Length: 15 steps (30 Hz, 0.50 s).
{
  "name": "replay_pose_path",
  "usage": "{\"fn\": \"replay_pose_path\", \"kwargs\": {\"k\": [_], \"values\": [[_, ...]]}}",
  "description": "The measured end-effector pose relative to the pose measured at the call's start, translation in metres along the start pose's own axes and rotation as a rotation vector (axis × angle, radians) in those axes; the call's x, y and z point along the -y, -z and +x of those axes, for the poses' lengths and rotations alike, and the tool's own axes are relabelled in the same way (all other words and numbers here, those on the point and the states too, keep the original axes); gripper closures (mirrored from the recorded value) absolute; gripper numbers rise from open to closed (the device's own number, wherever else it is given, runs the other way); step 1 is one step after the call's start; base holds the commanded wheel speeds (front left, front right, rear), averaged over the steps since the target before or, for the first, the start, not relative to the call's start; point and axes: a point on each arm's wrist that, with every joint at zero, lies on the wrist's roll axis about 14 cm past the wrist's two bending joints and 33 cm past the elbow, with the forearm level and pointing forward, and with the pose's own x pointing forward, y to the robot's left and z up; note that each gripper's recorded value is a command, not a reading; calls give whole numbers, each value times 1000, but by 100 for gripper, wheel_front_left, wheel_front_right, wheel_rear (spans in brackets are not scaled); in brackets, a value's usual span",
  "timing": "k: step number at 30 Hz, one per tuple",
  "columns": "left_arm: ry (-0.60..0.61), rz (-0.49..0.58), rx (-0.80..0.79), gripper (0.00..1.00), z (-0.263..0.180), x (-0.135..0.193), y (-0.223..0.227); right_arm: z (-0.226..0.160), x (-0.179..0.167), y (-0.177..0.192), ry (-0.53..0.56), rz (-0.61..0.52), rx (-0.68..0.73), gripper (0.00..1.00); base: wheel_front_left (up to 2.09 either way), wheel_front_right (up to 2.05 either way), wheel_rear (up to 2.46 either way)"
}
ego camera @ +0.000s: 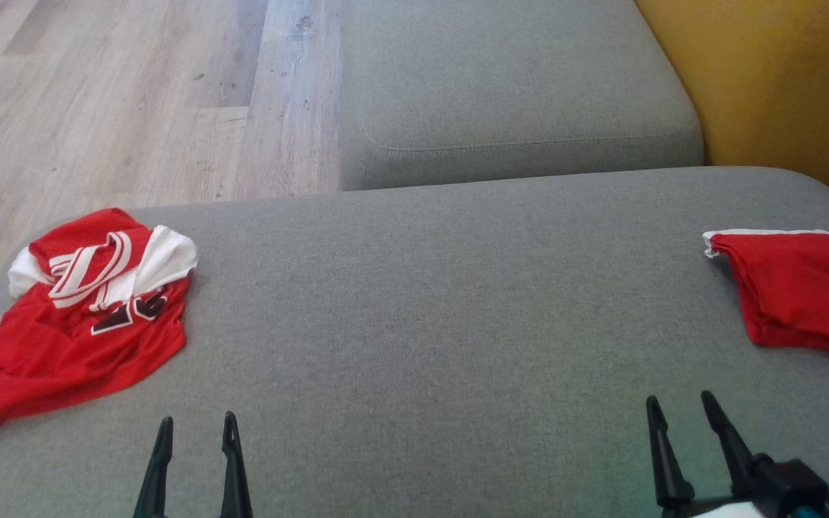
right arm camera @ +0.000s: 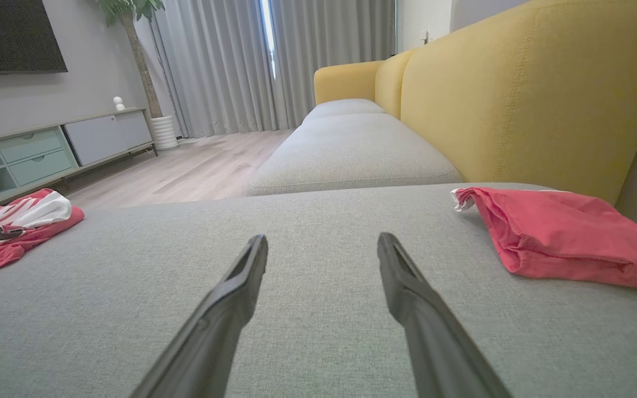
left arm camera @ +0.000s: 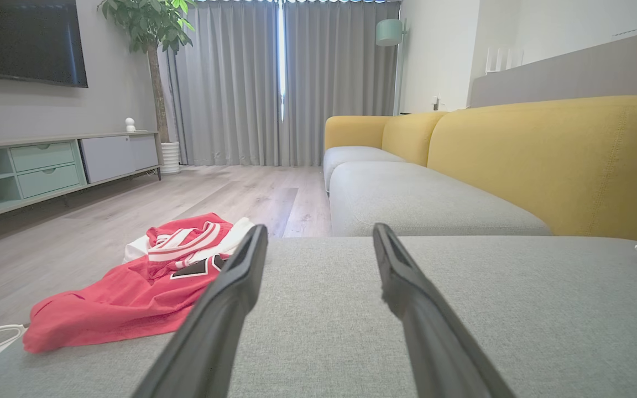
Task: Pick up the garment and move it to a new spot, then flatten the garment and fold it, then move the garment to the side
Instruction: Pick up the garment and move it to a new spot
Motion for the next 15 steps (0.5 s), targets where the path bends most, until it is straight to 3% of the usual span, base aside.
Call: {"fn": "replay_pose_path", "kwargs": {"k": [9,15], "values": [[-47,0,-11,0,-8,-13,4,4,-14,6,-49,6,-23,0,0,0,0],[-145,9,-10,0,-25,-38,4,18,-42,9,-151,2,-41,0,0,0,0]]}}
